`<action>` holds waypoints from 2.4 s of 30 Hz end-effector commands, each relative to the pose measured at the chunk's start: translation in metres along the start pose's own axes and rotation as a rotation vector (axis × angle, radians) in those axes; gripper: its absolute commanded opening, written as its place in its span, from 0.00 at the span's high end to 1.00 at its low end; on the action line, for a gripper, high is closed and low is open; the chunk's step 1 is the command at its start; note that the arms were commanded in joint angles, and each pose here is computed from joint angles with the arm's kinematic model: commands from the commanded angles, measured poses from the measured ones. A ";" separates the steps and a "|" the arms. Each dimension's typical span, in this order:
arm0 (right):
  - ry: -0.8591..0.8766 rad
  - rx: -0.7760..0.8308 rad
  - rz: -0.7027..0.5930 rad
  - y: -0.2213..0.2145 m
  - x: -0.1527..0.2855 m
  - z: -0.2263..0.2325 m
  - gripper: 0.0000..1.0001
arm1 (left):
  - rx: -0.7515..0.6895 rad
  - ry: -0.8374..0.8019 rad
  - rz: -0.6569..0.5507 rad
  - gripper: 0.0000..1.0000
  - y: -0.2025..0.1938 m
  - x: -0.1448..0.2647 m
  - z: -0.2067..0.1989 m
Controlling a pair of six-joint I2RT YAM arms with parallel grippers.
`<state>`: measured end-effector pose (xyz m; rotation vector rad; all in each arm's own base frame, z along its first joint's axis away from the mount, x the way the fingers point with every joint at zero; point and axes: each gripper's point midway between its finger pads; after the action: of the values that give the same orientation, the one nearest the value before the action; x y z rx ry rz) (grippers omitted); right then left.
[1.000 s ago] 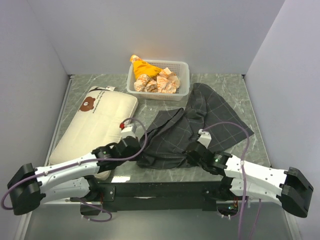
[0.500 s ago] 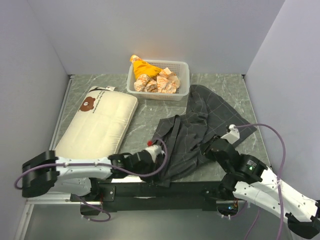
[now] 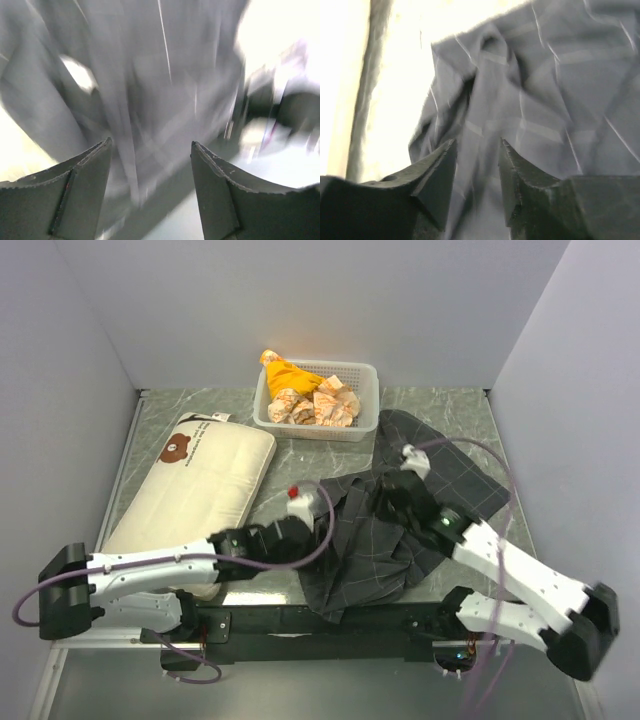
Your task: Put the pillow into the pillowcase
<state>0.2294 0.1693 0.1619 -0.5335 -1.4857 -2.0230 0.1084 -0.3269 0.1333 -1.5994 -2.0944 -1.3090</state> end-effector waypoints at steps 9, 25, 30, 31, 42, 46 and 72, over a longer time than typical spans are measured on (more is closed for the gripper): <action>0.023 -0.064 0.054 0.011 -0.076 0.012 0.68 | -0.044 0.215 -0.162 0.25 0.131 -0.066 0.048; -0.147 -0.308 0.026 0.012 -0.102 -0.084 0.32 | 0.053 0.566 -0.127 0.83 0.158 -0.142 0.164; -0.185 -0.337 -0.058 0.052 -0.098 -0.103 0.26 | 0.152 0.514 -0.153 0.99 0.168 -0.130 0.180; -0.186 -0.321 -0.094 0.071 -0.098 -0.103 0.20 | 0.153 0.494 -0.160 0.99 0.169 -0.127 0.176; -0.348 -0.295 0.079 0.090 -0.196 -0.126 0.09 | 0.161 0.383 -0.170 0.98 0.181 -0.107 0.141; -0.371 -0.340 0.098 0.086 -0.202 -0.150 0.32 | 0.146 0.389 -0.203 0.98 0.188 -0.092 0.137; -0.461 -0.266 -0.146 0.201 -0.095 -0.163 0.30 | 0.176 0.315 -0.328 0.46 0.254 -0.040 0.132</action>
<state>0.4367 -0.0603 0.1389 -1.3307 -1.3822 -2.3705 0.3817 -0.2370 0.1211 -0.8925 -2.1489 -1.3059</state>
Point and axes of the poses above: each gripper's point midway between its finger pads, its own x axis back along the fingers, its own z axis along the line the jaws close on, y = z × x, and after that the axes turned 3 degrees about x, right-handed
